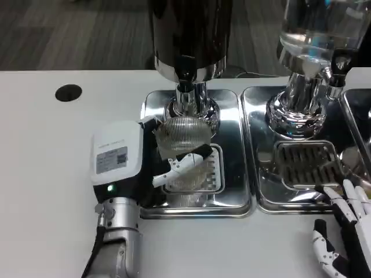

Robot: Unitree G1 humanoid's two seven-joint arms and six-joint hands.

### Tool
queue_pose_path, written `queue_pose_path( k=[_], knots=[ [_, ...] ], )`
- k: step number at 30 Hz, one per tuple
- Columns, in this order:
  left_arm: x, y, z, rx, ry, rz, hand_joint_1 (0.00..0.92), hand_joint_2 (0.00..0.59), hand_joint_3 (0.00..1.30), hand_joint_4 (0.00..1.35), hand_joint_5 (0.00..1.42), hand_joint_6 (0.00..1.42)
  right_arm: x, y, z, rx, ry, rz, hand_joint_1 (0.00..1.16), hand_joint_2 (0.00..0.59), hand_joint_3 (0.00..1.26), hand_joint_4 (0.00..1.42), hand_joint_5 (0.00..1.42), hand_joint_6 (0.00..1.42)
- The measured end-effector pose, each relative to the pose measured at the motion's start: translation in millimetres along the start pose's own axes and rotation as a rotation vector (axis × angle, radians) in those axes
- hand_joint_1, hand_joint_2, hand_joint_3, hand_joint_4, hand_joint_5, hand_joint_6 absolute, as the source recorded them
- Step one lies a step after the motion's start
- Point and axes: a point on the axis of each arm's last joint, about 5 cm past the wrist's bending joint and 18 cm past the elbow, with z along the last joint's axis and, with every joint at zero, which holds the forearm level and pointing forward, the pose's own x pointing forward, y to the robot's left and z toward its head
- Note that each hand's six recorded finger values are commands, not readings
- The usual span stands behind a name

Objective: Grasp the cup under the faucet to collect the drink, then remove the cup.

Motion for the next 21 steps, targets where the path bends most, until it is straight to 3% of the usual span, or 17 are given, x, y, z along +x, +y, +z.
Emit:
queue_pose_path(
  k=[2, 7, 11, 18, 21],
  knots=[
    [-0.2, -0.2, -0.3, 0.003, 0.0, 0.001, 0.087, 0.101, 0.57, 0.57, 0.91, 1.24, 0.2, 0.0, 0.0, 0.0, 0.0, 0.0, 0.2, 0.526, 0.19, 0.02, 0.05, 0.14],
    [-0.7, -0.5, -0.6, 0.041, -0.012, 0.003, 0.003, 0.046, 0.33, 0.29, 0.72, 1.01, 1.5, 0.1, -0.1, 0.002, -0.004, -0.001, 0.2, 0.526, 0.19, 0.02, 0.05, 0.15],
    [-0.4, 0.8, -0.4, 0.058, -0.009, 0.011, 0.0, 0.031, 0.21, 0.13, 0.64, 0.89, 2.3, 0.3, -0.4, 0.005, -0.005, -0.004, 0.2, 0.526, 0.19, 0.02, 0.05, 0.16],
    [0.2, 2.5, -0.5, 0.065, -0.01, 0.007, 0.0, 0.023, 0.17, 0.04, 0.61, 0.84, 2.3, 1.3, -1.5, 0.013, -0.006, -0.009, 0.2, 0.526, 0.19, 0.02, 0.05, 0.16],
    [0.0, 2.3, -0.3, 0.064, -0.011, 0.004, 0.0, 0.012, 0.12, 0.0, 0.51, 0.65, 2.4, 1.4, -1.5, 0.018, -0.006, -0.012, 0.2, 0.524, 0.19, 0.02, 0.05, 0.16]
  ],
)
